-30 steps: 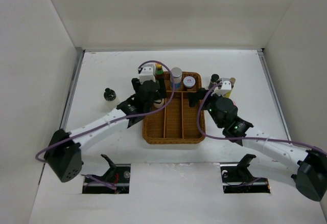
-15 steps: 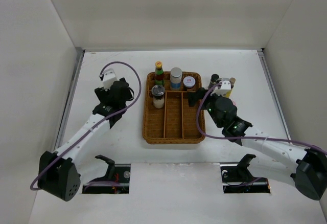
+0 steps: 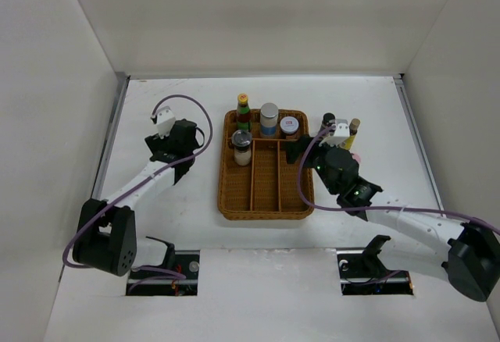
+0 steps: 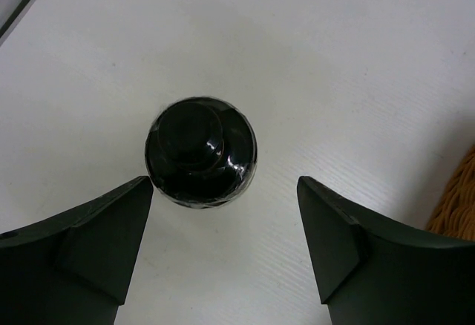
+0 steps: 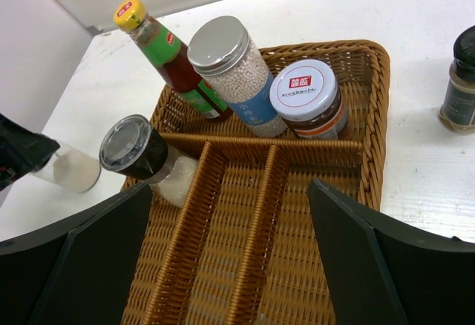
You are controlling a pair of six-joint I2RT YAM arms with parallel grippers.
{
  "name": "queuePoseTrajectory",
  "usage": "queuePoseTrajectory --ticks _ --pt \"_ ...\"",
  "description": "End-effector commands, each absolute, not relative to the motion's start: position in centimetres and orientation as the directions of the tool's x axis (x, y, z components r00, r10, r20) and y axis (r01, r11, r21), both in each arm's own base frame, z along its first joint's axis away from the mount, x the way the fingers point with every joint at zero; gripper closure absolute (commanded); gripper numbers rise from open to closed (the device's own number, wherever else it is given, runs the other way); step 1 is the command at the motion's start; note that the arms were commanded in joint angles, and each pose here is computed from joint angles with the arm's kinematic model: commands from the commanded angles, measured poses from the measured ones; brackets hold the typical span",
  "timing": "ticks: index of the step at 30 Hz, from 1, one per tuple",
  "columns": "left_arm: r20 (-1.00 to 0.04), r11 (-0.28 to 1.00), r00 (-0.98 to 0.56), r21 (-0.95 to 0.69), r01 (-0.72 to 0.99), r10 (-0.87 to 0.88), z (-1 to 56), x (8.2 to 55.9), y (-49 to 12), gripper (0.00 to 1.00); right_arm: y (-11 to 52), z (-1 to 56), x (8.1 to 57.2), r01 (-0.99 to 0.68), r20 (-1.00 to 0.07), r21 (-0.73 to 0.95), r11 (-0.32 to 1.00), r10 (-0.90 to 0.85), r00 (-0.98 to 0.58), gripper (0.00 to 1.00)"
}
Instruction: Organize the condiment bottles
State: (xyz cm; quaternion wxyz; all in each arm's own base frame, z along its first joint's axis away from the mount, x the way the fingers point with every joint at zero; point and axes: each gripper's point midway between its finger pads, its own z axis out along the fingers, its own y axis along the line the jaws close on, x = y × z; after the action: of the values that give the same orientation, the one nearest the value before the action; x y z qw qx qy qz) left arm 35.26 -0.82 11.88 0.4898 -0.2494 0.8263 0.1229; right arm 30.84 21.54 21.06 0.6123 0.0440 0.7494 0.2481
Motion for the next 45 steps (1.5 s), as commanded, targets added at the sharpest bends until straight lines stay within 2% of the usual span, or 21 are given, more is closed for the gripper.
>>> queuePoseTrajectory --ticks 1,6,16,20,23,27,31,36,40,44,45 --pt "-0.896 0.823 -0.298 -0.117 -0.556 -0.328 13.6 36.6 -0.2 0.22 22.1 22.6 31.1 -0.265 -0.886 0.458 0.849 0.411 -0.213 0.07" --pt "-0.896 0.806 -0.285 -0.121 -0.580 -0.340 13.3 36.7 1.0 0.29 22.2 22.6 31.0 -0.270 -0.885 0.461 0.845 0.413 -0.217 0.07" --pt "-0.877 0.813 -0.319 -0.126 -0.569 -0.359 11.5 36.9 1.1 0.31 22.0 22.8 30.8 -0.272 -0.884 0.463 0.844 0.418 -0.210 0.07" --pt "-0.879 0.813 -0.306 -0.142 -0.564 -0.366 12.0 36.9 1.1 0.51 21.9 22.9 30.8 -0.270 -0.882 0.467 0.842 0.423 -0.207 0.07" --pt "-0.893 0.817 -0.272 -0.160 -0.555 -0.359 13.7 36.5 0.7 0.55 21.8 23.0 30.8 -0.271 -0.882 0.467 0.842 0.424 -0.203 0.07" --pt "-0.913 0.868 -0.219 -0.222 -0.444 -0.345 18.6 35.3 -2.9 0.57 21.9 22.8 30.9 -0.268 -0.884 0.463 0.845 0.418 -0.208 0.07" --pt "-0.919 0.922 -0.230 -0.248 -0.297 -0.321 22.3 33.1 -6.7 0.56 21.8 22.8 30.8 -0.265 -0.882 0.467 0.843 0.424 -0.206 0.07" --pt "-0.905 0.968 -0.347 -0.216 -0.124 -0.246 23.0 29.9 -10.8 0.56 21.6 23.0 30.8 -0.260 -0.882 0.468 0.845 0.428 -0.198 0.08" --pt "-0.907 0.968 -0.348 -0.252 -0.010 -0.239 24.1 27.7 -13.5 0.56 21.4 23.5 30.8 -0.260 -0.882 0.470 0.844 0.433 -0.186 0.12" --pt "-0.911 0.938 -0.325 -0.314 0.147 -0.254 25.5 26.3 -17.8 0.56 21.2 23.6 30.8 -0.254 -0.882 0.468 0.846 0.434 -0.181 0.25" --pt "-0.911 0.933 -0.328 -0.317 0.168 -0.250 25.3 26.2 -18.6 0.56 21.1 23.7 30.8 -0.253 -0.884 0.466 0.848 0.433 -0.178 0.32"
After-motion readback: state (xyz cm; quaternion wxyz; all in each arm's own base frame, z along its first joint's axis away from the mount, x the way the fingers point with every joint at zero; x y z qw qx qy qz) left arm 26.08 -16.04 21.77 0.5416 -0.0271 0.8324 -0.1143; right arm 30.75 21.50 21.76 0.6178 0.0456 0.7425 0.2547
